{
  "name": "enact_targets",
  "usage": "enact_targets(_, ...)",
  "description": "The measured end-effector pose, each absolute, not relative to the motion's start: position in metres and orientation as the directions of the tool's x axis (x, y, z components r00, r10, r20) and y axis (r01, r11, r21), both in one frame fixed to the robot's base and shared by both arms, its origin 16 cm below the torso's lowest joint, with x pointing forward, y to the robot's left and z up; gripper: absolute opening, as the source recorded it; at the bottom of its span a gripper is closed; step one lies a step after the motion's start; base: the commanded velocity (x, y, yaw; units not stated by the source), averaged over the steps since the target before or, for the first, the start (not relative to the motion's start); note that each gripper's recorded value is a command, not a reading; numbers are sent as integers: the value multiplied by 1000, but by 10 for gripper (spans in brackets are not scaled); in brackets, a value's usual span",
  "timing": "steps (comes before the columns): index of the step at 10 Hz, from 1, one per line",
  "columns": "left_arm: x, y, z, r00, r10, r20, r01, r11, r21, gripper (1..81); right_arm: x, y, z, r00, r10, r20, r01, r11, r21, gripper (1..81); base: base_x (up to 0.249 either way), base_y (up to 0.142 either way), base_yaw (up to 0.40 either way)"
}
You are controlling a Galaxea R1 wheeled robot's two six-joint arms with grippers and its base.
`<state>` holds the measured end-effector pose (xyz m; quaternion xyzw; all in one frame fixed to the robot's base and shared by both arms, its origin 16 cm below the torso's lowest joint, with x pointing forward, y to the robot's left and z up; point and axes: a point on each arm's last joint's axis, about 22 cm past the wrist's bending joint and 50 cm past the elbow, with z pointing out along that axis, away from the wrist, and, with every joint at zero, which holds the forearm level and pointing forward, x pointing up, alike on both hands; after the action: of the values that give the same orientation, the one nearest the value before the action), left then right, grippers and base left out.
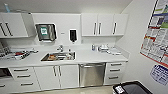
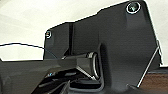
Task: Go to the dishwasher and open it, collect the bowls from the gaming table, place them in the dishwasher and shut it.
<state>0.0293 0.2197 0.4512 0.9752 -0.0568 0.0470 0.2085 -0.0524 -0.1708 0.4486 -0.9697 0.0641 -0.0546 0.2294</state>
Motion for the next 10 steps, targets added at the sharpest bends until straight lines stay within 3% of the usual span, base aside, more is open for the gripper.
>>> enact_targets(10,30,220,451,989,-90,116,-130,-907,401,811,-52,-170,449,986,-149,76,-99,-886,-452,811,80,0,0)
